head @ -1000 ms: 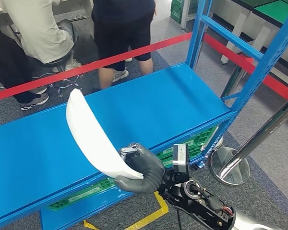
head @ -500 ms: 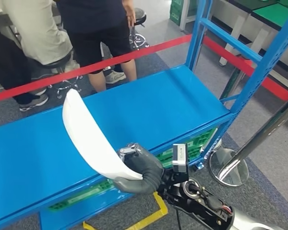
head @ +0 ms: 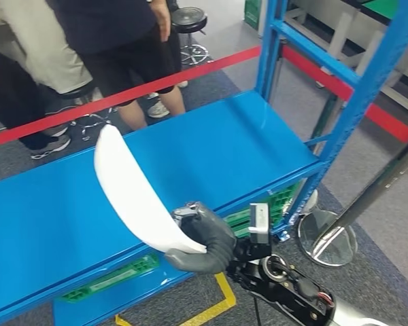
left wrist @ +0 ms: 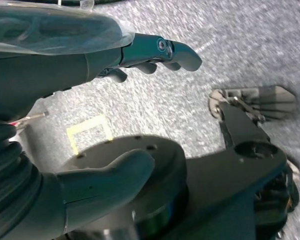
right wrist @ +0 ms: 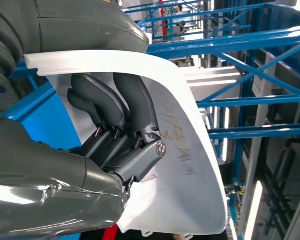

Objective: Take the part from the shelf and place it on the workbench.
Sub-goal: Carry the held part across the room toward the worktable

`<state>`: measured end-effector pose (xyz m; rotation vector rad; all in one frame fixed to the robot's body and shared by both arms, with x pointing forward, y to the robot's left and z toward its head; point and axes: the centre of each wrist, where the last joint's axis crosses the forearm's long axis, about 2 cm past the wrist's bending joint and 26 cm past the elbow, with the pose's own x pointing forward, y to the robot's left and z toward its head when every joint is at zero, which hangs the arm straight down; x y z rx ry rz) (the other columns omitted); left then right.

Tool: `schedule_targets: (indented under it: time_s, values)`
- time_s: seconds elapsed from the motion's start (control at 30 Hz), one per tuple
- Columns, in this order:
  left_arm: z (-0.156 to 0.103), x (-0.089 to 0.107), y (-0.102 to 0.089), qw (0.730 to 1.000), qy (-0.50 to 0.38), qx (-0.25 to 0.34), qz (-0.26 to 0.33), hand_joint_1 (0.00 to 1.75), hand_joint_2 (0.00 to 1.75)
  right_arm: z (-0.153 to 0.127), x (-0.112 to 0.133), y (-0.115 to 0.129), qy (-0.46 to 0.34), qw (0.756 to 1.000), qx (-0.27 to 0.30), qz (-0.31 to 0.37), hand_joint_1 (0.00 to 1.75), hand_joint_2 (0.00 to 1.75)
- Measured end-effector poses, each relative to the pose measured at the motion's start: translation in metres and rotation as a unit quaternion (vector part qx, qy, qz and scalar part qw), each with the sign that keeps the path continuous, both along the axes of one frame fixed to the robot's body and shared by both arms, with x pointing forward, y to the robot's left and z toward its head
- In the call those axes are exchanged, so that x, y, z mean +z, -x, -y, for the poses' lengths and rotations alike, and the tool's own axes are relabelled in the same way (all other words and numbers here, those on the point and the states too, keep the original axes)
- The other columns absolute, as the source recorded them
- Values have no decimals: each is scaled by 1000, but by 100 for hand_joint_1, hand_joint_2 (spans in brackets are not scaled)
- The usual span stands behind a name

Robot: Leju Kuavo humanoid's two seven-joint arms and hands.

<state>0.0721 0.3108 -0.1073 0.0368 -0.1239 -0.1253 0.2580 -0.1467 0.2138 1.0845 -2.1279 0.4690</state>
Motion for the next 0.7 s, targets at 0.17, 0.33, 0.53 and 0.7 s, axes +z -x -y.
schedule_targets:
  time_s: [0.17,0.33,0.53,0.7]
  values:
    - [0,0,2,1000,1,2,-2,0,175,0,0,0,0,1000,1,0,175,175]
    - [-1,0,0,1000,-1,3,0,0,175,0,1,-1,-2,1000,1,2,175,175]
    - [0,0,1,1000,-1,3,1,0,175,0,1,-1,-3,1000,0,2,175,175]
    - [1,0,1,1000,-1,3,0,0,175,0,-1,-1,-2,1000,0,-2,175,175]
